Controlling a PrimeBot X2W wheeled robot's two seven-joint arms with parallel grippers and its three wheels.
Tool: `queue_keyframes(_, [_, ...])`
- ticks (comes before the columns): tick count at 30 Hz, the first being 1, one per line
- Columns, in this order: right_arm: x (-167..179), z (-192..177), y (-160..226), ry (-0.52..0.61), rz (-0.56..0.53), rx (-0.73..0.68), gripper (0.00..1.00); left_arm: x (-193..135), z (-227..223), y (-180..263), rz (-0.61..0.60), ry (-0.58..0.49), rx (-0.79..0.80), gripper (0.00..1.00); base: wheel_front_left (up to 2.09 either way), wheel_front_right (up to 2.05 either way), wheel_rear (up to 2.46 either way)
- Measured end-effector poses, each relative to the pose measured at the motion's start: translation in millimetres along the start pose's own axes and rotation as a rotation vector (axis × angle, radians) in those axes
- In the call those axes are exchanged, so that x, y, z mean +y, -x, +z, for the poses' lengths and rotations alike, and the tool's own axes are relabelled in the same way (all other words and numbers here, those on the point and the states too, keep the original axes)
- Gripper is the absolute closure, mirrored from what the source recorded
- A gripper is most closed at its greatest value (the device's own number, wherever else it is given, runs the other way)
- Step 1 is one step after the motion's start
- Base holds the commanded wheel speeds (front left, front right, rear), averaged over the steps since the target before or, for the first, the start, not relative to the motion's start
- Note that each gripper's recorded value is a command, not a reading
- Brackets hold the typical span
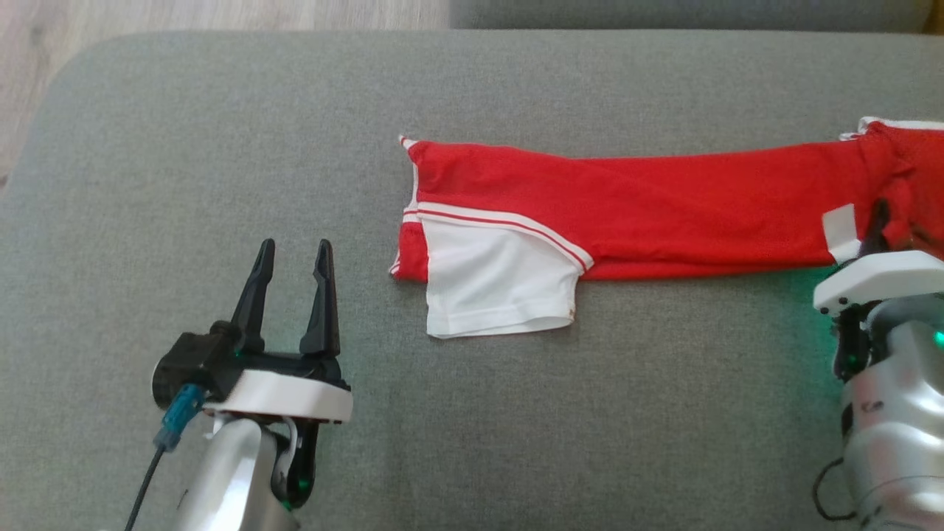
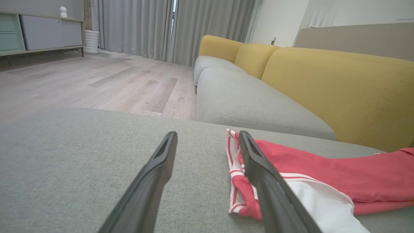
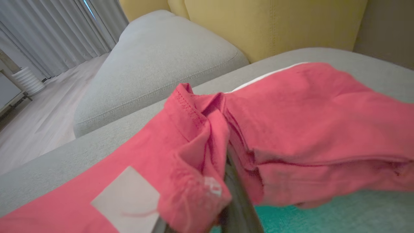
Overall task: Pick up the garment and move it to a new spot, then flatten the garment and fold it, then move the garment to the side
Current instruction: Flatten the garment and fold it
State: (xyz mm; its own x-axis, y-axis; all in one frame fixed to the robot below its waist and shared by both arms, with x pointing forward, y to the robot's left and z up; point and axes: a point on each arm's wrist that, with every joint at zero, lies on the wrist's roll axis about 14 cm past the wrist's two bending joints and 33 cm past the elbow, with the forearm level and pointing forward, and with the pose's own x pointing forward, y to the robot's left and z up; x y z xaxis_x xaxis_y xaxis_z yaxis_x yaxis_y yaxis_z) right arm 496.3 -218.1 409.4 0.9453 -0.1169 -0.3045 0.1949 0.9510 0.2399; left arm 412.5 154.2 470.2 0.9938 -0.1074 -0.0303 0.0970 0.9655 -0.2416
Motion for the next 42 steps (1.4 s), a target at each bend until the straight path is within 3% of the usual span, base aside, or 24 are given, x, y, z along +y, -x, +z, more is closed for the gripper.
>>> queue_keyframes(8, [49.6, 17.9, 4.7, -0.008, 0.112, -0.054, 1.00, -1.2, 11.3, 9.9, 0.003, 0.013, -0.031, 0.00, 0.00, 0.00, 0.00])
queue_keyframes(16, [191.8, 14.7, 24.2, -0.053, 0.506, 0.009, 1.00, 12.5, 17.9, 27.6, 0.050, 0.003, -0.046, 0.00, 0.00, 0.00, 0.00])
queue_keyframes(22, [255.7, -20.5, 55.8, -0.058, 0.700, 0.133, 1.00, 33.0, 16.4, 44.0, 0.120, 0.015, -0.040, 0.00, 0.00, 0.00, 0.00])
queue_keyframes(28, [286.6, -46.3, 74.3, -0.053, 0.790, 0.212, 1.00, 43.4, 11.0, 58.2, 0.161, 0.018, -0.024, 0.00, 0.00, 0.00, 0.00])
queue_keyframes(39, [326.4, -76.4, 74.0, -0.085, 0.855, 0.323, 1.00, 59.1, 2.5, 67.8, 0.220, 0.026, 0.007, 0.00, 0.00, 0.00, 0.00])
queue_keyframes(40, [328.2, -80.7, 75.2, -0.089, 0.859, 0.338, 0.57, 61.0, 3.0, 67.7, 0.225, 0.023, 0.007, 0.00, 0.00, 0.00, 0.00])
queue_keyframes(41, [329.8, -84.7, 76.8, -0.092, 0.864, 0.351, 0.00, 62.6, 2.5, 67.9, 0.230, 0.021, 0.010, 0.00, 0.00, 0.00, 0.00])
queue_keyframes(42, [332.1, -87.0, 78.6, -0.103, 0.870, 0.362, 0.00, 63.7, 1.0, 68.5, 0.234, 0.022, 0.015, 0.00, 0.00, 0.00, 0.00])
